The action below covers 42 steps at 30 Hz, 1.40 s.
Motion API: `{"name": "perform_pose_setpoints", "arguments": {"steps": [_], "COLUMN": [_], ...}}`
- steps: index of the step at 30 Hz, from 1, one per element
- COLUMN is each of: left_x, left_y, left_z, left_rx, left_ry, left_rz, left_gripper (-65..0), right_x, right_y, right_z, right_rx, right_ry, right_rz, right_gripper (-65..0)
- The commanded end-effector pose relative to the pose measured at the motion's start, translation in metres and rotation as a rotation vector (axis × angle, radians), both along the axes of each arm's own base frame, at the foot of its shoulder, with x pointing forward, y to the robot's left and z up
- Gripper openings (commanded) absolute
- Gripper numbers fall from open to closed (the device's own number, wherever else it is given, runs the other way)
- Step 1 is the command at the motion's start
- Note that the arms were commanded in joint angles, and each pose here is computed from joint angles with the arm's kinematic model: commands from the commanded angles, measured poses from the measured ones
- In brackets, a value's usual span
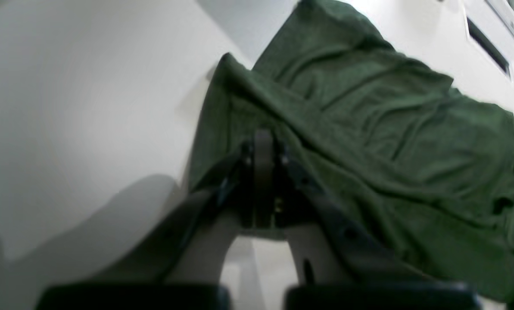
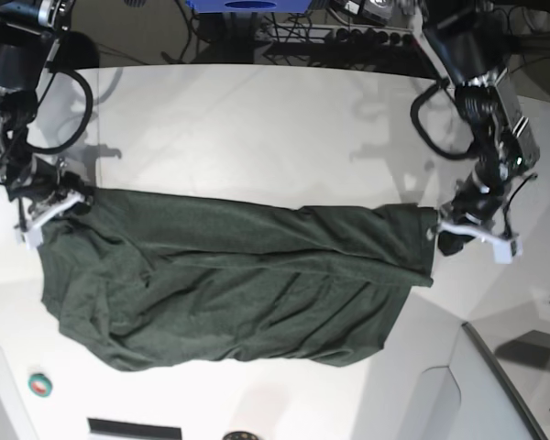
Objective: Layout the t-shirt on the table in an organized manner, then fold the t-shirt properly
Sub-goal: 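Pull the held edge taut between both grippers and lay it down, then regrasp the shirt edge corners with both grippers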
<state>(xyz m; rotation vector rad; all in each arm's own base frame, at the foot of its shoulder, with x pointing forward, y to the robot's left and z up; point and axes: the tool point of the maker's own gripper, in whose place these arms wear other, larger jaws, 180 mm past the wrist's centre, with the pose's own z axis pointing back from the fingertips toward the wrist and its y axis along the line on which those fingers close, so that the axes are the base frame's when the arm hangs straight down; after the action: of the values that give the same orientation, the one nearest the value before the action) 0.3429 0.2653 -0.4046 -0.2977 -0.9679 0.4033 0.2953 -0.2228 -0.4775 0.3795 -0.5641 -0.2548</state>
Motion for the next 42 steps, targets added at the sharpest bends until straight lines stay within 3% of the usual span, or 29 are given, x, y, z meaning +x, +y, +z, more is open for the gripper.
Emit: {"name": "perform_pose_setpoints", "arguments": {"steps": [1,6,12,20,33,37,39,42], "left_x": [0.013,0.028,0.009,-0.023,-0.034,-0.037,-0.045,-0.065], "left_y": [0.003,-0.011,-0.01,0.027,0.057,0.055,0.057,0.072], "left_z": [0.01,-0.018,-0.047,-0.068,-0.043,-0.031,-0.024,-0.016], "left_rx": [0.002,0.061,0.091,0.141,0.246,0.265,0.228,0.132], "left_ry": [-0.039,0.039,0.11,0.201,0.17,0.169,0.162,0.126], "left_rz": [0.002,-0.023,-0.03,-0.018,-0.013,-0.021,-0.005,0.077], "left_gripper": [-65.0,-65.0,-65.0,-65.0,-65.0,-65.0,-65.0,-65.0], "right_x": [0.013,0.009,0.009,0.008,-0.008,-0.009,-0.011,-0.023], "right_y": [-0.008,-0.01,-0.018,-0.025,-0.025,-0.025,-0.022,-0.049], "right_z": [0.013,0.01,0.011,0.008,0.005,0.029,0.046,0.065], "right_rx": [-0.014,-0.019,-0.044,-0.095,-0.107,-0.157,-0.157,-0.031], "right_ry": [-0.049,-0.062,-0.064,-0.061,-0.047,-0.12,-0.173,-0.261], "right_rz": [-0.002,-0.015,-0.016,-0.006,0.008,0.036,0.035,-0.2], "right_gripper": [-65.0,-65.0,-65.0,-65.0,-65.0,-65.0,-65.0,-64.5]}}
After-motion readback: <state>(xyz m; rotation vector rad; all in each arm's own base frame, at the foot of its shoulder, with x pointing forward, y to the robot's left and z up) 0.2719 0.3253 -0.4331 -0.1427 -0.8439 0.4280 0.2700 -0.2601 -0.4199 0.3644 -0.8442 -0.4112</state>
